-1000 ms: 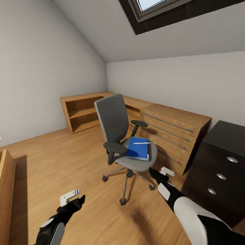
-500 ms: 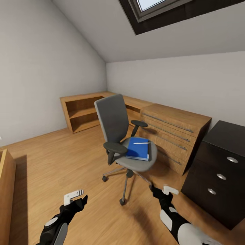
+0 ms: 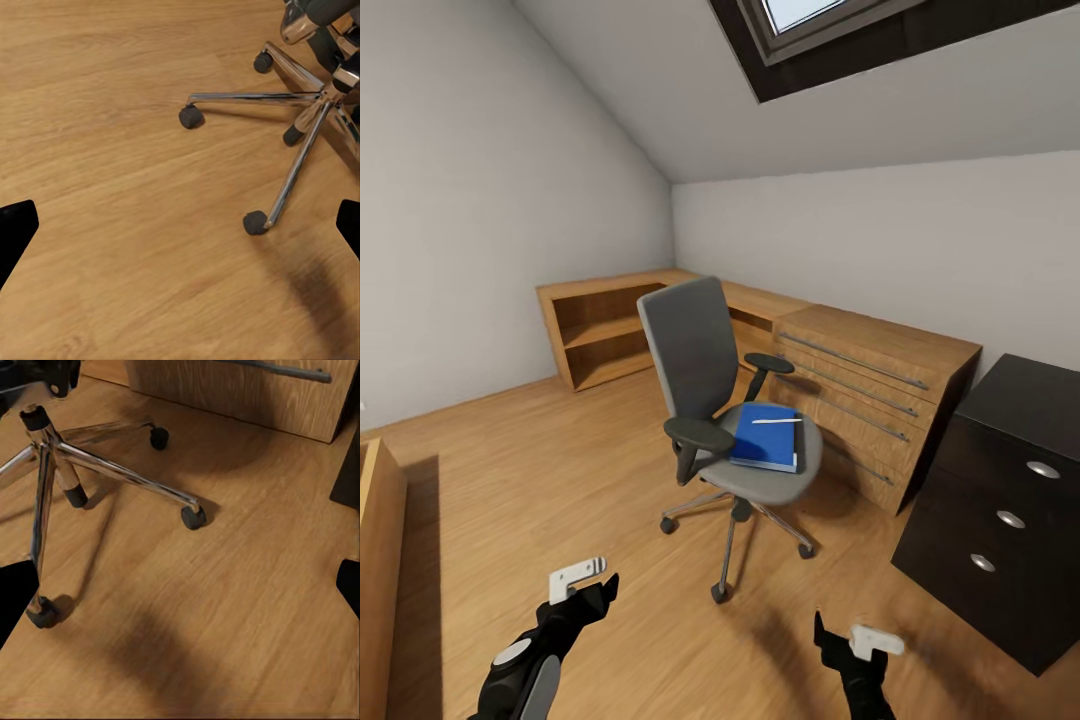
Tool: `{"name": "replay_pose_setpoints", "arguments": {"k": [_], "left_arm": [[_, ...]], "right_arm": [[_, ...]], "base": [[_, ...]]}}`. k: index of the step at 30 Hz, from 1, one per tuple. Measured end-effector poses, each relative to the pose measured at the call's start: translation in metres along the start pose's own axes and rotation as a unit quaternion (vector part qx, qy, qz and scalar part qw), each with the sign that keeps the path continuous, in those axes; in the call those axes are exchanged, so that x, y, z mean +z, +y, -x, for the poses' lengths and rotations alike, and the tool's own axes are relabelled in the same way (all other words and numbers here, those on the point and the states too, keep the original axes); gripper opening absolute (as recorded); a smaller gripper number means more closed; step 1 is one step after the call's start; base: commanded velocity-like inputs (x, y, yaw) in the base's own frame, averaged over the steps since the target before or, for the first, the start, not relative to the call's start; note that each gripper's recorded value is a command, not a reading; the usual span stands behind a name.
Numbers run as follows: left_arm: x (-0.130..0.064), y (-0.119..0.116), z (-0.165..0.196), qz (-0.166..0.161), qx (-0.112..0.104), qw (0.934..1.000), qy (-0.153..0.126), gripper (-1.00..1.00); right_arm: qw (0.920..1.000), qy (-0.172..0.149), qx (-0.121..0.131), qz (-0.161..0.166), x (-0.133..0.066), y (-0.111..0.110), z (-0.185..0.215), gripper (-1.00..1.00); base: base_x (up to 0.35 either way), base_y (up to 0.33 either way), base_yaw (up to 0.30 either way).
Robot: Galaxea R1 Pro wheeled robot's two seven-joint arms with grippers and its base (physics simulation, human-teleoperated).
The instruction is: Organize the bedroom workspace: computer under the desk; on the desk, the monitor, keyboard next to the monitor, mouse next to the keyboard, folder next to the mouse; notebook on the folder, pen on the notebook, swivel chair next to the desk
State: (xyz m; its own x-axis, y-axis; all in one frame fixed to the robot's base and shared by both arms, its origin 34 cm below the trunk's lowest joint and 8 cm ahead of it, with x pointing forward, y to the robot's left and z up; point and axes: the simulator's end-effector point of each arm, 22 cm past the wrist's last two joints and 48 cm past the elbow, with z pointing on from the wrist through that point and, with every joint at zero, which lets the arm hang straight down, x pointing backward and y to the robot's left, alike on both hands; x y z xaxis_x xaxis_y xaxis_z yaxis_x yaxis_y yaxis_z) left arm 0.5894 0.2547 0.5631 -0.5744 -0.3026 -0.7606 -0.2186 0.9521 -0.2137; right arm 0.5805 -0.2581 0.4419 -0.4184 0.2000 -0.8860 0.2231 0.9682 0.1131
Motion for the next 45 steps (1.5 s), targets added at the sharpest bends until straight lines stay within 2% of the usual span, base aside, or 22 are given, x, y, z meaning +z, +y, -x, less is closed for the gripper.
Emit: {"name": "replay_pose_setpoints", "arguments": {"k": [2,14,20,26,29,30,31,33,36,37,39,43,44,45], "left_arm": [[0.0,0.0,-0.001,0.0,0.0,1.0,0.001,1.0],[0.0,-0.003,-0.003,-0.002,0.002,1.0,0.002,1.0],[0.0,-0.022,-0.007,-0.019,0.016,0.9997,0.005,1.0],[-0.002,-0.028,-0.008,-0.023,0.02,0.9995,0.009,1.0],[-0.002,-0.028,-0.014,-0.021,0.02,0.9993,0.022,1.0],[-0.002,-0.029,-0.019,-0.021,0.02,0.9992,0.029,1.0],[-0.001,-0.035,-0.039,-0.021,0.015,0.9983,0.052,1.0],[0.0,-0.038,-0.061,-0.019,0.013,0.9967,0.077,1.0],[-0.001,-0.038,-0.077,-0.015,0.011,0.9953,0.095,1.0],[0.001,-0.03,-0.107,-0.004,0.007,0.9938,0.111,1.0],[0.0,-0.017,-0.141,0.012,0.007,0.9916,0.128,1.0],[-0.007,-0.003,-0.174,0.028,0.009,0.9895,0.141,1.0],[-0.013,0.011,-0.197,0.042,0.01,0.9905,0.131,1.0],[-0.015,0.012,-0.2,0.044,0.011,0.9902,0.132,1.0]], "right_arm": [[0.9998,0.015,-0.004,-0.013,-0.007,-0.007,-0.015,1.0],[0.9994,0.023,-0.006,-0.026,-0.012,-0.014,-0.024,1.0],[0.9994,0.023,-0.006,-0.026,-0.012,-0.013,-0.024,1.0],[0.9993,0.023,-0.006,-0.027,-0.013,-0.014,-0.02,1.0],[0.9993,0.025,-0.006,-0.026,-0.015,-0.012,-0.016,1.0],[0.9993,0.025,-0.005,-0.026,-0.016,-0.01,-0.015,1.0],[0.9993,0.028,-0.004,-0.024,-0.018,-0.007,-0.015,1.0],[0.9991,0.035,-0.003,-0.022,-0.022,-0.002,-0.017,1.0],[0.999,0.041,-0.002,-0.02,-0.026,0.002,-0.016,1.0],[0.9988,0.046,-0.002,-0.018,-0.029,0.006,-0.018,1.0],[0.9987,0.047,-0.001,-0.017,-0.031,0.008,-0.016,1.0],[0.9987,0.048,-0.001,-0.017,-0.034,0.009,-0.009,1.0],[0.9987,0.048,0.0,-0.017,-0.035,0.01,-0.007,1.0],[0.9987,0.048,0.0,-0.016,-0.035,0.01,-0.005,1.0]], "base": [[0.0,0.0,0.0],[0.0,0.0,-0.021],[0.0,0.0,-0.202],[0.0,0.0,-0.251],[0.0,0.0,-0.201],[0.0,0.0,-0.083],[0.0,0.0,-0.067],[0.0,0.0,-0.038],[0.0,0.0,-0.019],[0.0,0.0,-0.006],[0.0,0.0,-0.003],[0.0,0.0,-0.037],[0.0,0.0,-0.187],[0.0,0.0,-0.215]]}}
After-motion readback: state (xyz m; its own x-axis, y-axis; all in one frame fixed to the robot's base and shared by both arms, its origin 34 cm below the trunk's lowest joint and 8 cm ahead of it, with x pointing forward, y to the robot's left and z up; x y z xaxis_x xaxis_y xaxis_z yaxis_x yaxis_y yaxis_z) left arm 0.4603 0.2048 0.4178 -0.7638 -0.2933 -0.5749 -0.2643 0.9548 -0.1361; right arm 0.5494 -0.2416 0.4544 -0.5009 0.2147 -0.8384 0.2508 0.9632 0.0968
